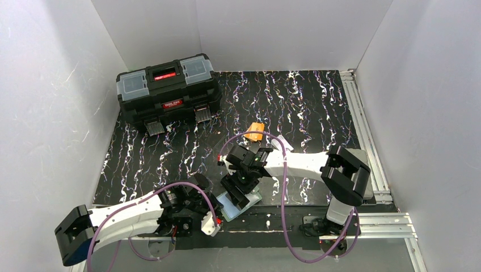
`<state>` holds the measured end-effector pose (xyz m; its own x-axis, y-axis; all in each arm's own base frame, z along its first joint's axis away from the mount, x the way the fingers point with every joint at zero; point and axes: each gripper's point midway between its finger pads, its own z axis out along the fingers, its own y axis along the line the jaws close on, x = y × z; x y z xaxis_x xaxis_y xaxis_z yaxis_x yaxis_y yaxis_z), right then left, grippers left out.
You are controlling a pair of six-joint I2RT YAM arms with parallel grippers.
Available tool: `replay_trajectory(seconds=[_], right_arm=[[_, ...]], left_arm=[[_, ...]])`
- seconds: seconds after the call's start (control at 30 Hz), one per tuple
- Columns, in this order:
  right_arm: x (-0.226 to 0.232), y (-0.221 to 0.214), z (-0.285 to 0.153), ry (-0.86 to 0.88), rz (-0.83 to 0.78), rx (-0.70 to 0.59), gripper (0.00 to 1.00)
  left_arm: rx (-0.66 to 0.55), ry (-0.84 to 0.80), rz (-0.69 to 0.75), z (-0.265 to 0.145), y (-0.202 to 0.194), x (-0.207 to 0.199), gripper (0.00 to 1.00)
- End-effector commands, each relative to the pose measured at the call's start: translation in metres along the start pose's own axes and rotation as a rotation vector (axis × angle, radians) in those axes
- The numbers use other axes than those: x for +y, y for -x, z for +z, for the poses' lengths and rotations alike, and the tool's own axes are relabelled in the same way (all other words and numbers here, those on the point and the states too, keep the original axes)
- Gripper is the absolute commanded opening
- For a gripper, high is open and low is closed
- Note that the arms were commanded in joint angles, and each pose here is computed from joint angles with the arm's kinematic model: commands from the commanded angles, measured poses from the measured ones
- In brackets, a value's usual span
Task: Put the credit cards into the card holder
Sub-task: Insert the credit card into the card holder.
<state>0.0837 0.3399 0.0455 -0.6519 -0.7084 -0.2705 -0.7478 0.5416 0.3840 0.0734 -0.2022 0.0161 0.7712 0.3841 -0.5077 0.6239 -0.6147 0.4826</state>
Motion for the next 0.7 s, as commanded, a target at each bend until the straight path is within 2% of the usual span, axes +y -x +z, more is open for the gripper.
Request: replay_trajectory(seconds=[0.0, 0.67], right_arm=[[0.009, 0.0, 0.003, 0.037, -0.02, 0.012, 0.77], [0.03, -0.001, -0.002, 0.14, -0.045, -0.015, 0.69]], left_arm=[[0.077, 0.055, 0.023, -0.005, -0.013, 0.015, 0.19], [0.114, 0.114, 0.038, -0.003, -0.021, 0.03, 0.19]])
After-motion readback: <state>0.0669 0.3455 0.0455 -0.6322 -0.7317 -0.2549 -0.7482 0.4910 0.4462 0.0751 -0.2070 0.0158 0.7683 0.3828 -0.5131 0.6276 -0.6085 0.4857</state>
